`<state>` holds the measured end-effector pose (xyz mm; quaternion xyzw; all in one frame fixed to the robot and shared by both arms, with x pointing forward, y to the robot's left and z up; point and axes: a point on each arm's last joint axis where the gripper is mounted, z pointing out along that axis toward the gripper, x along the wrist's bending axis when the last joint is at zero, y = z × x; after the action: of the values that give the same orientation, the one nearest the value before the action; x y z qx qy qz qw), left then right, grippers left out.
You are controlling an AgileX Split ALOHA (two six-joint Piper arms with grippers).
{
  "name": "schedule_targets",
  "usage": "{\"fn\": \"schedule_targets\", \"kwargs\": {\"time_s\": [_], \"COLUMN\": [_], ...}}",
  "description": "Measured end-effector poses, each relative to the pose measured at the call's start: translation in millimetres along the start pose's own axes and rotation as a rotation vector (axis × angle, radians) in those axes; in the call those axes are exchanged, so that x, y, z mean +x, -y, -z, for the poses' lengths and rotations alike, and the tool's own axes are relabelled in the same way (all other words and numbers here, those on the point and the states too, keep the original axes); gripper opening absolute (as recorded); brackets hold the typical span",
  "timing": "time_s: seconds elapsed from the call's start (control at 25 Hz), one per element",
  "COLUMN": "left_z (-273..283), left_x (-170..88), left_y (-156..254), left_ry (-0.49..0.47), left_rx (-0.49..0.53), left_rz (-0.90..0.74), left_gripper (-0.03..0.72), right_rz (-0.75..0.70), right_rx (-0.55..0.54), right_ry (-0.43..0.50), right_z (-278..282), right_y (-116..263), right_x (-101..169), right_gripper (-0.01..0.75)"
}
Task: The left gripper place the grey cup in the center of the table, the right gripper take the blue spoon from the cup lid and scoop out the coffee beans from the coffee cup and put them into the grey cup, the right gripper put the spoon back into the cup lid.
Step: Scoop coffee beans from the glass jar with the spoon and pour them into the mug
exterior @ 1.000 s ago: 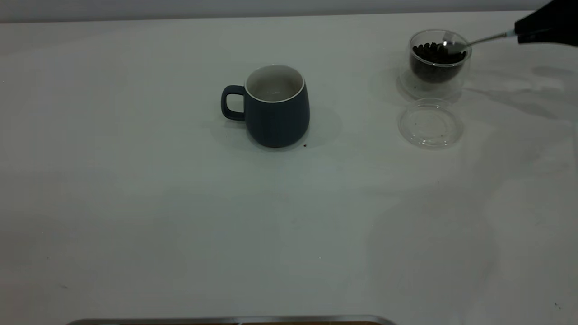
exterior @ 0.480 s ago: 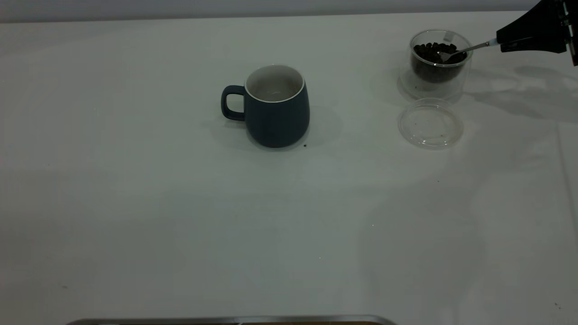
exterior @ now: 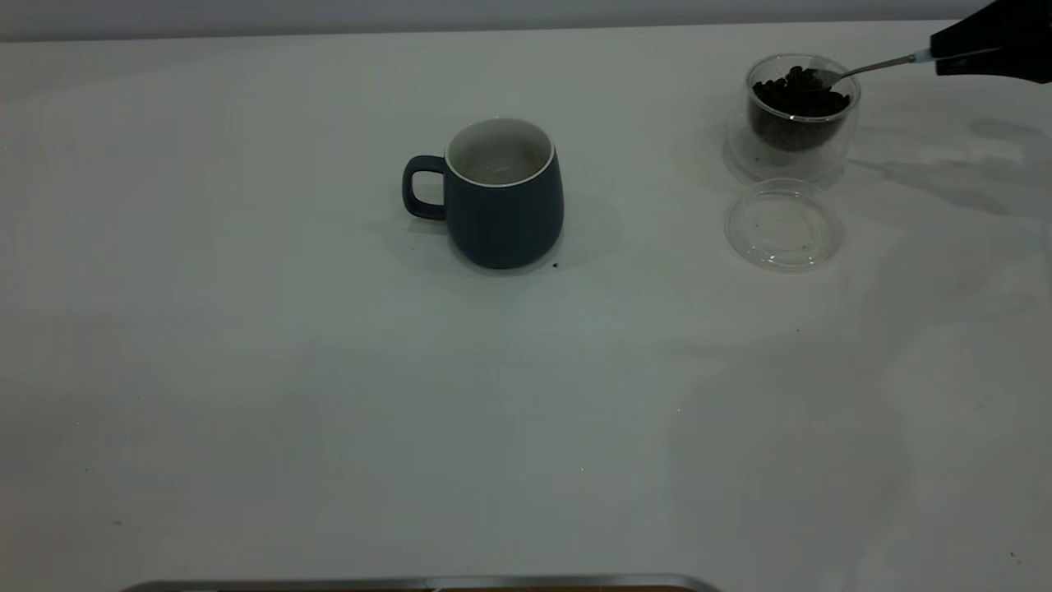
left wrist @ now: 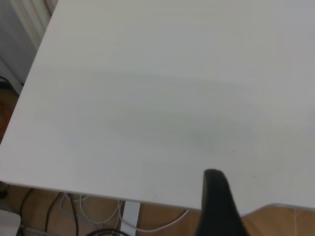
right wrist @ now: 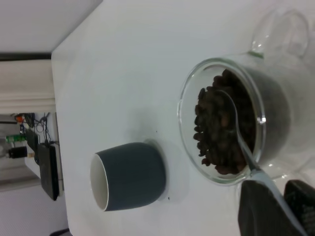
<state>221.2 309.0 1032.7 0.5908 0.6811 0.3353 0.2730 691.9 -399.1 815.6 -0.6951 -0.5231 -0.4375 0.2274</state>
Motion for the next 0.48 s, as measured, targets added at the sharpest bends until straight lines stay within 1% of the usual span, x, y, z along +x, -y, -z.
{"fn": "schedule_targets", "kwargs": {"time_s": [0.24, 0.48], "left_z": [0.0, 0.0], "left_x": [0.0, 0.0], "left_y": [0.0, 0.0], "left_ry": [0.000, 0.000], "left_rx": [0.000, 0.000], "left_rz": [0.000, 0.000], "left_gripper": [0.555, 0.555], "right_rz": [-0.052, -0.060], "right_rx": [-0.014, -0.018], "right_ry": [0.001, -0.002], "right_z": [6.6, 7.1], "right_y": [-1.1, -1.6], "right_x": [-4.1, -3.2], "right_gripper": [0.099, 0.099]}}
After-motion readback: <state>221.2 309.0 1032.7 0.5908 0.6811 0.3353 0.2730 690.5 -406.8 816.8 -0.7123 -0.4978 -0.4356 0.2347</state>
